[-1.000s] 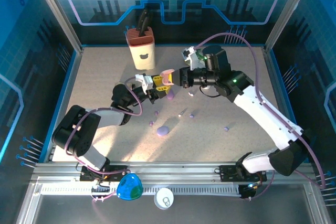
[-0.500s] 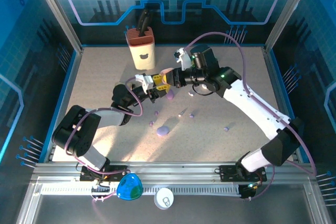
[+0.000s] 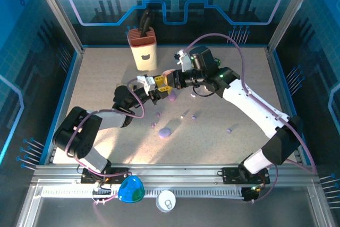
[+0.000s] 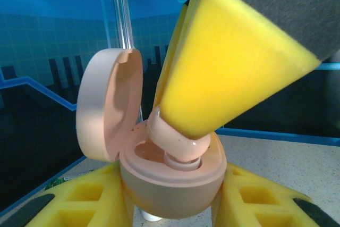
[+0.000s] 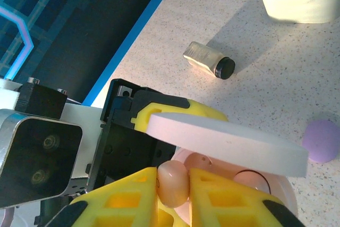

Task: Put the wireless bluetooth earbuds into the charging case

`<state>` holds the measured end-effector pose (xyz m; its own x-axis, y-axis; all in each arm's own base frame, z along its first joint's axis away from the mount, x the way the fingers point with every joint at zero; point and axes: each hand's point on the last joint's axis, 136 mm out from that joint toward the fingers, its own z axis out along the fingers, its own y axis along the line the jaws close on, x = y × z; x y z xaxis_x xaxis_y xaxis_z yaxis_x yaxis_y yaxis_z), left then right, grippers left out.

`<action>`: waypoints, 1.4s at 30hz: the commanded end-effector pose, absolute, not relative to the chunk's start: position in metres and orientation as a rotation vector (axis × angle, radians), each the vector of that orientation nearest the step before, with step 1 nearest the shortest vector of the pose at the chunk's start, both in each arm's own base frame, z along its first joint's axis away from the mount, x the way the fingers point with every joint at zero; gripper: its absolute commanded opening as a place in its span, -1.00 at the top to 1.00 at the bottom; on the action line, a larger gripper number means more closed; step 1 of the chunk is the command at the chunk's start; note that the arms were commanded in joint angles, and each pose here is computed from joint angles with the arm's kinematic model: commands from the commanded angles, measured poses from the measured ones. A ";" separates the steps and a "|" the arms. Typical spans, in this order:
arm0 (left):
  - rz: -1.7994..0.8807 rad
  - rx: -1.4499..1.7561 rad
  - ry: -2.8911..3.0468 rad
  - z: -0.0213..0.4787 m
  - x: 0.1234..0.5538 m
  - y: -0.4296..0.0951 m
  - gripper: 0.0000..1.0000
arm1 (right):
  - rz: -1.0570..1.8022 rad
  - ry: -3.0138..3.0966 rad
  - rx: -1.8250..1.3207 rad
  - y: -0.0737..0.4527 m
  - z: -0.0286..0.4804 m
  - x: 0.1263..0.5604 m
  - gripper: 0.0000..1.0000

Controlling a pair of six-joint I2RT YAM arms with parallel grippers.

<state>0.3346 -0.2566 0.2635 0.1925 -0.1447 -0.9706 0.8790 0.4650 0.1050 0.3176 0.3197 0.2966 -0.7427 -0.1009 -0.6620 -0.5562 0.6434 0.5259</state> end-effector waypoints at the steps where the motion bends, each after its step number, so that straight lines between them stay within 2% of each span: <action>1: -0.799 0.816 1.073 0.280 0.326 -0.256 0.28 | 0.967 2.260 -0.515 0.321 0.302 0.319 0.51; 13: -0.796 0.818 1.076 0.278 0.326 -0.256 0.28 | 0.966 2.245 -0.516 0.318 0.310 0.316 0.43; 17: -0.788 0.815 1.083 0.275 0.329 -0.255 0.28 | 1.015 2.181 -0.553 0.320 0.325 0.308 0.34; 25: -0.788 0.817 1.094 0.271 0.330 -0.256 0.27 | 1.084 2.033 -0.640 0.316 0.358 0.293 0.31; 33: -0.786 0.827 1.098 0.266 0.328 -0.256 0.27 | 1.023 2.056 -0.605 0.309 0.364 0.315 0.31; 42: -0.782 0.821 1.083 0.274 0.325 -0.254 0.27 | 1.010 2.188 -0.584 0.319 0.334 0.344 0.31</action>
